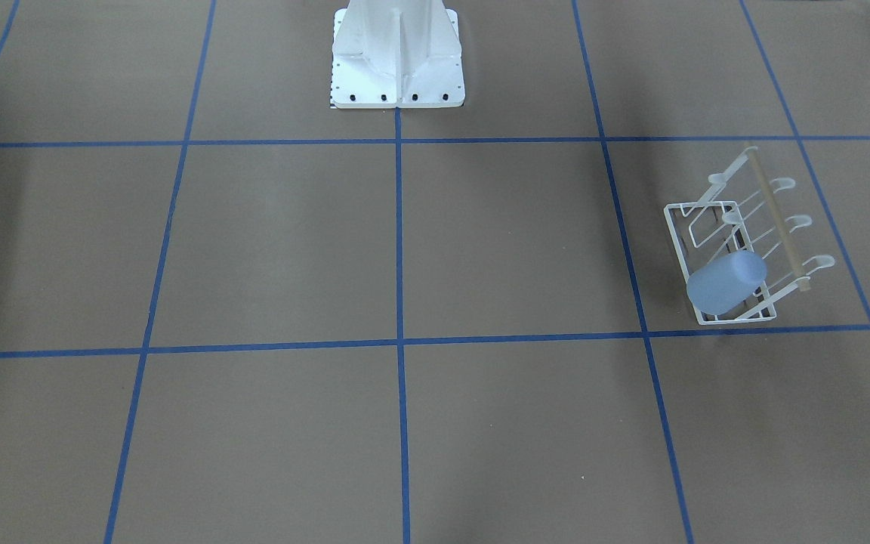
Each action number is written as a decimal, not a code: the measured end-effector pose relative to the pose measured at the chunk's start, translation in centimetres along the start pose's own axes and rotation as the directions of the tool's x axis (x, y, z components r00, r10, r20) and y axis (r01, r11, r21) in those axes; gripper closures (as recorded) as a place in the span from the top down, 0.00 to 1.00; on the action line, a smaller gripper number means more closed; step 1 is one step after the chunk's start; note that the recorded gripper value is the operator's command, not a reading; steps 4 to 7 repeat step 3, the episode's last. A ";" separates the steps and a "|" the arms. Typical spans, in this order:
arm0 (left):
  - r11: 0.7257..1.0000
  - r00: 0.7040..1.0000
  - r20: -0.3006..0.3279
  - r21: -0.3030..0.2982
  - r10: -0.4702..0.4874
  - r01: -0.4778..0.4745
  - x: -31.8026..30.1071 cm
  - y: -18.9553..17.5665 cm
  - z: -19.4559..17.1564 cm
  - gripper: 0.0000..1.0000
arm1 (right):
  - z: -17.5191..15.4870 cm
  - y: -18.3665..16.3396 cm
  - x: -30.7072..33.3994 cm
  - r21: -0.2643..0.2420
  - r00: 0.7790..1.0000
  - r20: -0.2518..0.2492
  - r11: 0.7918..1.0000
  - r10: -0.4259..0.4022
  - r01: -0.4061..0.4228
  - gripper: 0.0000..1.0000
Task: Hang cup on cup holder
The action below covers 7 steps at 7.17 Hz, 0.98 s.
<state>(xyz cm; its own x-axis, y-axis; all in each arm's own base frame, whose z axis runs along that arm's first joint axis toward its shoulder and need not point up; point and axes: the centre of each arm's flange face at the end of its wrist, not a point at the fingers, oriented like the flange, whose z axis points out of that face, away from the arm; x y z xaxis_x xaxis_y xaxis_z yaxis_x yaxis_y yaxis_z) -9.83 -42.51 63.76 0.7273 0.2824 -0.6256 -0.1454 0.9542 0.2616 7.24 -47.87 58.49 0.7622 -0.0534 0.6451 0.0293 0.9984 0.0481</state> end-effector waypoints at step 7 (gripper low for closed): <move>1.000 1.000 -0.002 -0.005 -0.005 0.005 -0.1 0.4 0.2 0.98 | 0.0 0.0 0.0 0.000 1.000 0.001 1.000 0.001 -0.001 1.00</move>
